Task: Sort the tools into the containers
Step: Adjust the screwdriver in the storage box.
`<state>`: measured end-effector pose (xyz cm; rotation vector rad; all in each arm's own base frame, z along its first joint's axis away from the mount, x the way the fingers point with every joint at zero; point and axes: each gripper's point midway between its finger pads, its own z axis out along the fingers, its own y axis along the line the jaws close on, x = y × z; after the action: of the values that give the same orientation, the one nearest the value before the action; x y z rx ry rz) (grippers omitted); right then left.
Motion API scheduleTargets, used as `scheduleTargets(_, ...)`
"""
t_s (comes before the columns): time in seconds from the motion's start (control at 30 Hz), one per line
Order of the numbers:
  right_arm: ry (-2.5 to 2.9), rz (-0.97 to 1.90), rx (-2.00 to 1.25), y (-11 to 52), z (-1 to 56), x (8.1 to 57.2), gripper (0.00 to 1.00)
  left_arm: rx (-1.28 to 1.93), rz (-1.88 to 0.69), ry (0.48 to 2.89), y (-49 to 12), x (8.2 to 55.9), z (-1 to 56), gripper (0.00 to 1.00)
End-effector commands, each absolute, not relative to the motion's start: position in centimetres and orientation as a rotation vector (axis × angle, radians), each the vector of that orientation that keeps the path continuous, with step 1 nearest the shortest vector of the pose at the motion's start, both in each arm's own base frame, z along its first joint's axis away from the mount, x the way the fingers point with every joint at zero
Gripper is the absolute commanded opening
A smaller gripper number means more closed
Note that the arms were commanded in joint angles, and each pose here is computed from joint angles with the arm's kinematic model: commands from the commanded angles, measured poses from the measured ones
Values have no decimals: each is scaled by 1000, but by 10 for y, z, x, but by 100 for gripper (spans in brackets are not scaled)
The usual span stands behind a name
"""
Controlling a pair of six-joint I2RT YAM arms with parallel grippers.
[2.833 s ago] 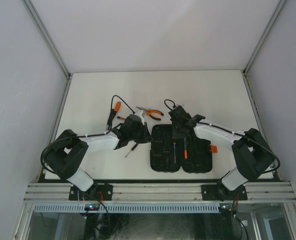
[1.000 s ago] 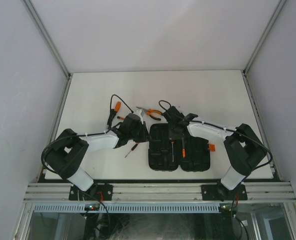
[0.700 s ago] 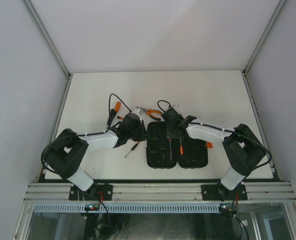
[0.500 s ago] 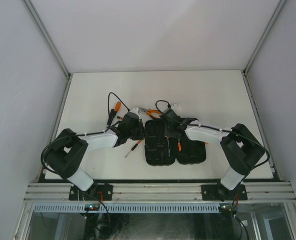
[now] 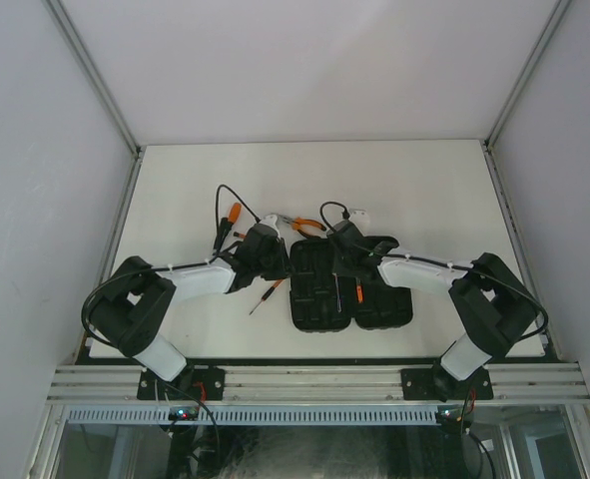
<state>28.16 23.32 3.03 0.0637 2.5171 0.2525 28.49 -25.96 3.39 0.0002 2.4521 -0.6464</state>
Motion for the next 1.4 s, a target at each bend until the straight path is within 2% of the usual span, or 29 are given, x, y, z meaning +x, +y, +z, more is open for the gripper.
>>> scheduleTargets(0.0,2942,-49,-69,168,-30,181,0,91,-909,2439,-299,261,57,18)
scheduleTargets(0.33,2904,122,-221,198,-26,173,0,61,-872,2436,-290,214,57,19)
scheduleTargets(0.43,2883,154,-243,203,-21,173,0,45,-835,2436,-281,203,55,22)
scheduleTargets(0.6,2816,228,-259,214,-3,179,7,-2,-762,2431,-263,202,54,32)
scheduleTargets(0.77,2687,341,-295,228,38,194,21,-16,-740,2415,-257,203,60,46)
scheduleTargets(0.97,2546,432,-304,235,81,206,31,-55,-707,2370,-244,205,73,58)
scheduleTargets(1.13,2514,410,-280,226,93,205,34,-76,-664,2330,-233,209,86,60)
scheduleTargets(1.37,2548,404,-281,213,86,178,26,-6,-663,2303,-250,220,115,55)
